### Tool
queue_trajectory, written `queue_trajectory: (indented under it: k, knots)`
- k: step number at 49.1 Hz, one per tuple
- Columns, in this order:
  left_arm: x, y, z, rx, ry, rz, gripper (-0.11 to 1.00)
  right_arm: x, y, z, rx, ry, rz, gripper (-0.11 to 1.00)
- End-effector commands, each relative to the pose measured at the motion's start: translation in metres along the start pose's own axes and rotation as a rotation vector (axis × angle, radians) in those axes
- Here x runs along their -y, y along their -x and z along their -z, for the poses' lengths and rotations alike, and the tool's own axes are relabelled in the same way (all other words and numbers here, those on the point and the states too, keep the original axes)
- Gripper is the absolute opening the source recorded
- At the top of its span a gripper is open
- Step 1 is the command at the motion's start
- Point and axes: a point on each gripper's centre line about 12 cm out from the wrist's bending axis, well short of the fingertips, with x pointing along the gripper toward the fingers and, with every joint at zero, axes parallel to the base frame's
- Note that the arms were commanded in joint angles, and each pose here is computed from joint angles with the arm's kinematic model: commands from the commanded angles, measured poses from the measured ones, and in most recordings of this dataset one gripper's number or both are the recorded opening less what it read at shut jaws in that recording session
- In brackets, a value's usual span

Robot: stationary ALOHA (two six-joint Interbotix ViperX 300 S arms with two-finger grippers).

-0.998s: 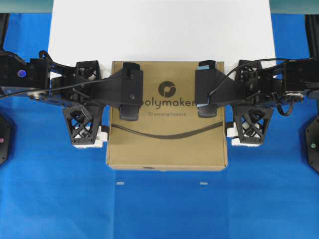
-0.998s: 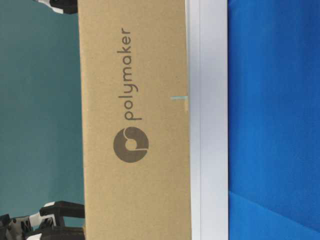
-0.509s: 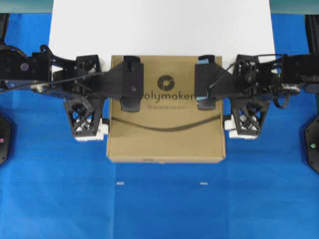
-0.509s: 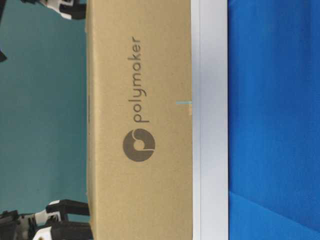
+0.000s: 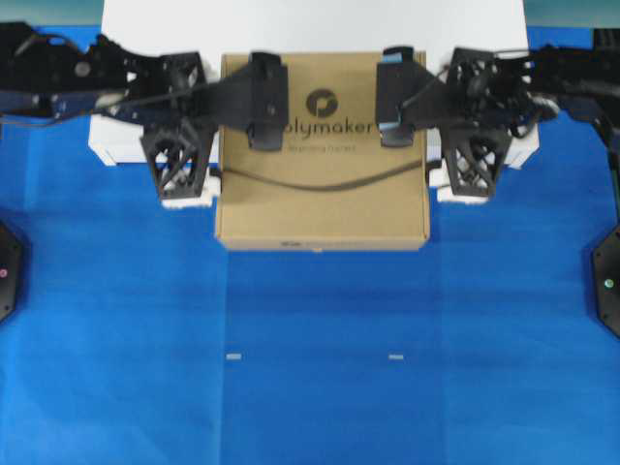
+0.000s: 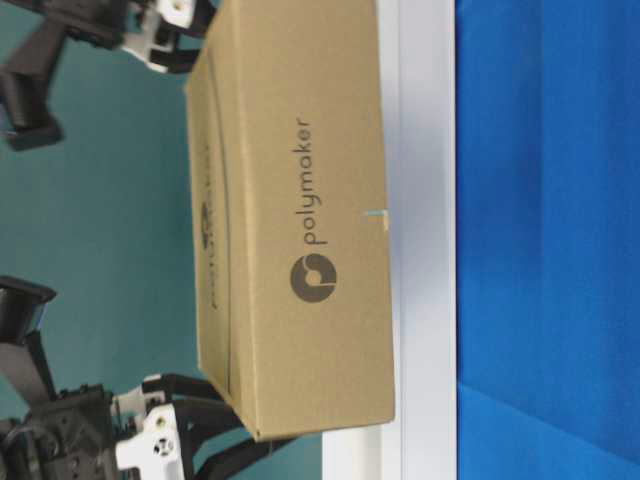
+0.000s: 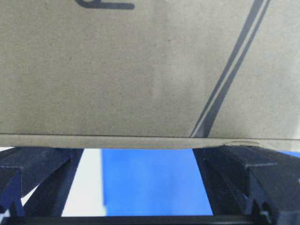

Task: Place the cardboard box on the stand after clamping it between your arms.
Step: 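Carry the clamped box backward over the white stand, then lower the box onto the white stand with both grippers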

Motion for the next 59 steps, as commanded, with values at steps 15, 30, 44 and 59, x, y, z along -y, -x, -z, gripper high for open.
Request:
queue_trajectory:
  k: [15, 30, 44, 59]
  knots:
    - [-0.057, 0.015, -0.047, 0.192, 0.040, -0.111, 0.87, 0.049, 0.013, -0.043, 0.175, -0.021, 0.055, 1.00]
    - [-0.096, 0.003, -0.047, 0.169, 0.040, -0.159, 0.87, 0.085, 0.005, -0.047, 0.173, -0.011, 0.064, 0.99]
    - [-0.127, -0.002, -0.054, 0.171, 0.048, -0.199, 0.87, 0.116, -0.006, -0.044, 0.153, -0.016, 0.086, 0.99]
    - [-0.132, -0.006, -0.051, 0.140, 0.057, -0.193, 0.87, 0.128, -0.012, -0.045, 0.156, -0.007, 0.059, 0.99]
